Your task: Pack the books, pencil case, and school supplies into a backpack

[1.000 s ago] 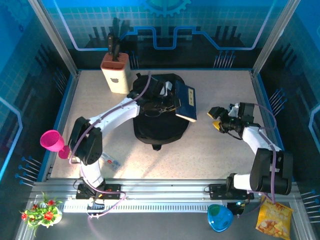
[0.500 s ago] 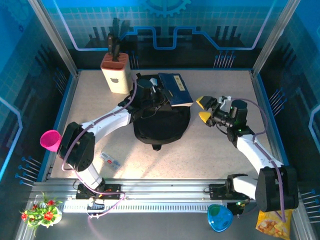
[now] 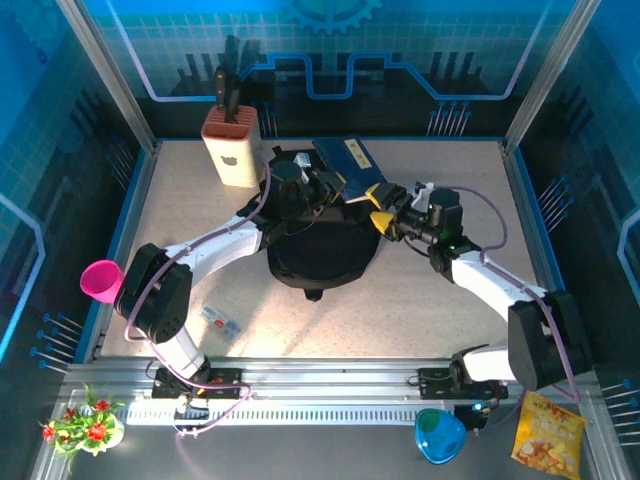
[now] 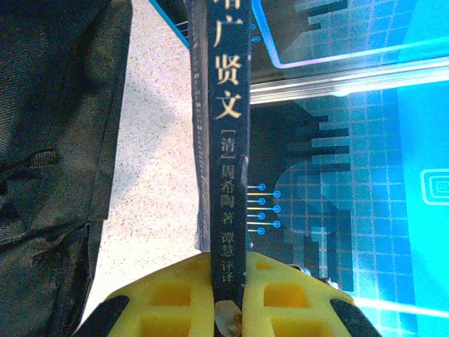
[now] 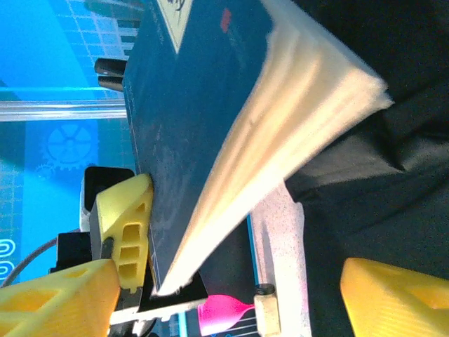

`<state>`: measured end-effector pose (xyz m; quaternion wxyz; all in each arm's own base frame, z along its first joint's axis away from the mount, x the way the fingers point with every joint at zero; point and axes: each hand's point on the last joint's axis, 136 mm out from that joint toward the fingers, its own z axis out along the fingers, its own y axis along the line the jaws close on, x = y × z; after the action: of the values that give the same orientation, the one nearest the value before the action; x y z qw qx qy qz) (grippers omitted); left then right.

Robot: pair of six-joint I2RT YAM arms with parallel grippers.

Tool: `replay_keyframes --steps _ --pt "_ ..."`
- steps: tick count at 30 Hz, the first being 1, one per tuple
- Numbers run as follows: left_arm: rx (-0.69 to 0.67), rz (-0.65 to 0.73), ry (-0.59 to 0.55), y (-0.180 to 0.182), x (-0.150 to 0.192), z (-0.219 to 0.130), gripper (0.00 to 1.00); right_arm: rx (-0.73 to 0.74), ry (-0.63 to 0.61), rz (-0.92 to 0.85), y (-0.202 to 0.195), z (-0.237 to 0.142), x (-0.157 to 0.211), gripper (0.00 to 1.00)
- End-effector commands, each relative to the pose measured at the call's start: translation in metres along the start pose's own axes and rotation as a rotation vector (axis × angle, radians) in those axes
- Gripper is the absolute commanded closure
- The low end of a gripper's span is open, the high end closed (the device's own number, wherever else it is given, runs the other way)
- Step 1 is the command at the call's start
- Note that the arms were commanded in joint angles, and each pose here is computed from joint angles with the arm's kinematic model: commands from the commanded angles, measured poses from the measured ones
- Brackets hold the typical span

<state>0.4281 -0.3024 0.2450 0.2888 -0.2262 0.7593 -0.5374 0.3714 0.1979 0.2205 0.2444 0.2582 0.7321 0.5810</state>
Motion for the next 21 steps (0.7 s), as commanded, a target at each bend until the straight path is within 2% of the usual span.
replay_keyframes --steps 1,5,7,16,21 --pt "0.091 0.007 -0.024 -0.027 -0.005 -0.007 0.93 -0.064 -0.023 0.007 0.023 0.014 -0.006 0.21" --pt "0.096 0.002 -0.014 -0.028 -0.003 -0.005 0.93 -0.072 -0.026 0.044 0.019 0.027 -0.01 0.28" --pt "0.097 0.001 -0.014 -0.027 -0.003 -0.005 0.93 -0.085 -0.033 0.061 0.018 0.032 -0.011 0.35" --pt "0.082 -0.001 -0.015 -0.021 -0.003 -0.003 0.91 -0.101 -0.08 0.087 0.014 0.034 -0.017 0.47" --pt "0.072 -0.007 -0.01 -0.017 -0.001 -0.002 0.88 -0.116 -0.081 0.073 0.017 0.035 -0.018 0.66"
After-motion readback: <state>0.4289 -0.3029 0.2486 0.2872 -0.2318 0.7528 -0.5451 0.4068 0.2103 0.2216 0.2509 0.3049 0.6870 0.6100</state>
